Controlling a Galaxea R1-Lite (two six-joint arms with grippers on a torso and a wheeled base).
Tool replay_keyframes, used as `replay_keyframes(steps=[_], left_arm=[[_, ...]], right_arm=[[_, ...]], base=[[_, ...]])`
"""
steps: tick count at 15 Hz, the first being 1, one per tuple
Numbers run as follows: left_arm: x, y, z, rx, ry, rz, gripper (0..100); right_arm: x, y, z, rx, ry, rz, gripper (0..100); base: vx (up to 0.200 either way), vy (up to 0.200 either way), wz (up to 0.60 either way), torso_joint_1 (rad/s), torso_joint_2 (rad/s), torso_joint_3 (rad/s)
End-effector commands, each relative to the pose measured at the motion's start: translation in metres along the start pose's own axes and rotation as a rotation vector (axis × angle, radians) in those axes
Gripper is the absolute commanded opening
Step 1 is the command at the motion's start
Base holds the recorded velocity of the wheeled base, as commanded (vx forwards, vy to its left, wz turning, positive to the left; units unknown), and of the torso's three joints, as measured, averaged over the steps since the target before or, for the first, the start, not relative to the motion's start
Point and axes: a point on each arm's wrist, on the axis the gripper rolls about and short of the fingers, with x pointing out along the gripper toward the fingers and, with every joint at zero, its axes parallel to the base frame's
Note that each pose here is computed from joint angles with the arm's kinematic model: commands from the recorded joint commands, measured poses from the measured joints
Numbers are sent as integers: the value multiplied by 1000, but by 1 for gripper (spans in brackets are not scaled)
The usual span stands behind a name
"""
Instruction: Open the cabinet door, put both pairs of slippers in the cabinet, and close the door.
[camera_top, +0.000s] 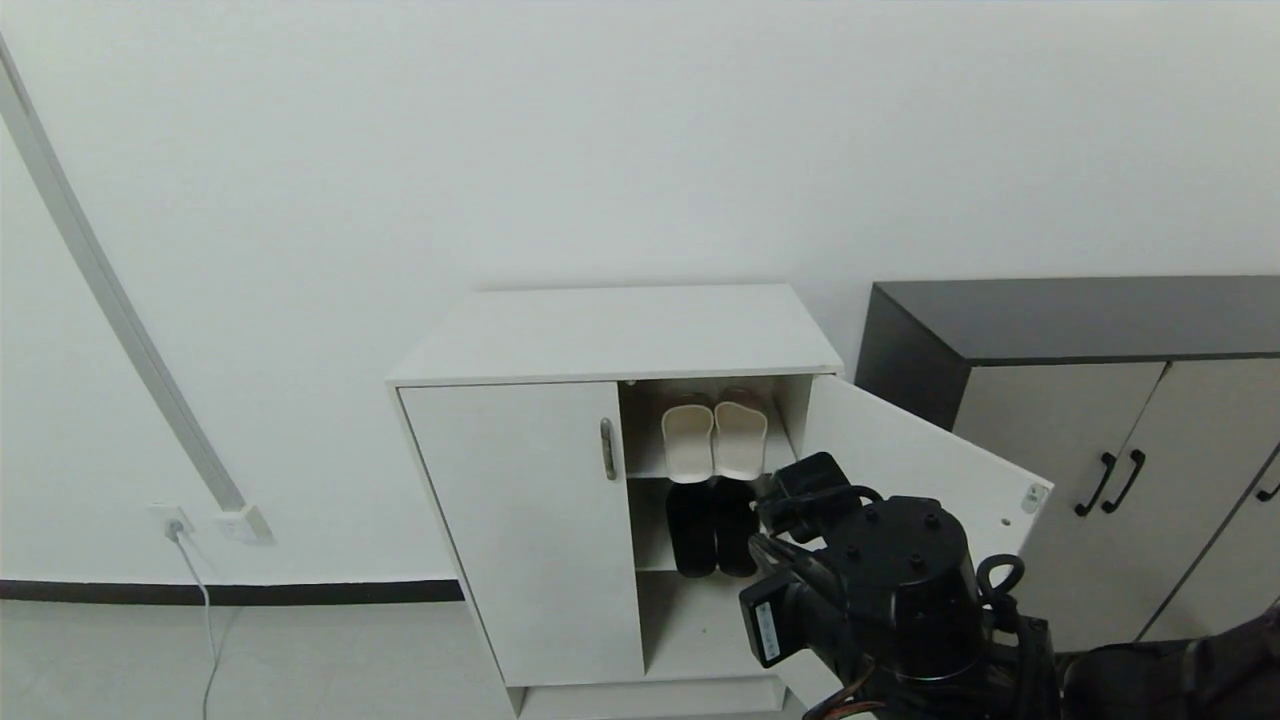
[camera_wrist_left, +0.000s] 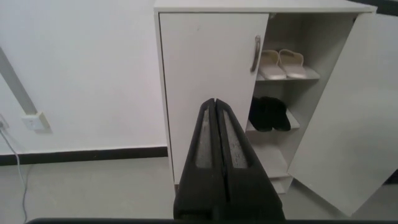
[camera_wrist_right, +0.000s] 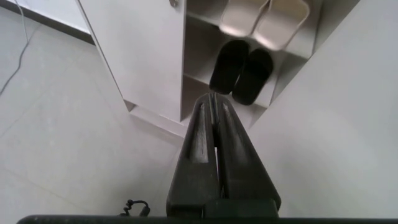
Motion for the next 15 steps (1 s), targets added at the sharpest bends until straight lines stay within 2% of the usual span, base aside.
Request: replay_keyframes(steps=[1,9,12,15], left_arm=[[0,0,0,0,2,0,0],[0,0,0,-1,2,0,0],[0,0,0,-1,2,0,0],[0,0,0,-1,2,0,0]], right_arm=[[0,0,0,1,0,0,0],[-1,-3,-4,-7,-1,18,0],[-1,-3,-4,-8,2,22,0],[-1,-3,-4,-8,3,27,0]], base=[[0,0,0,222,-559,-320],[0,0,0,249,-569,-322],[0,0,0,68,-145,-80],[0,0,-600,12,-14,-7]])
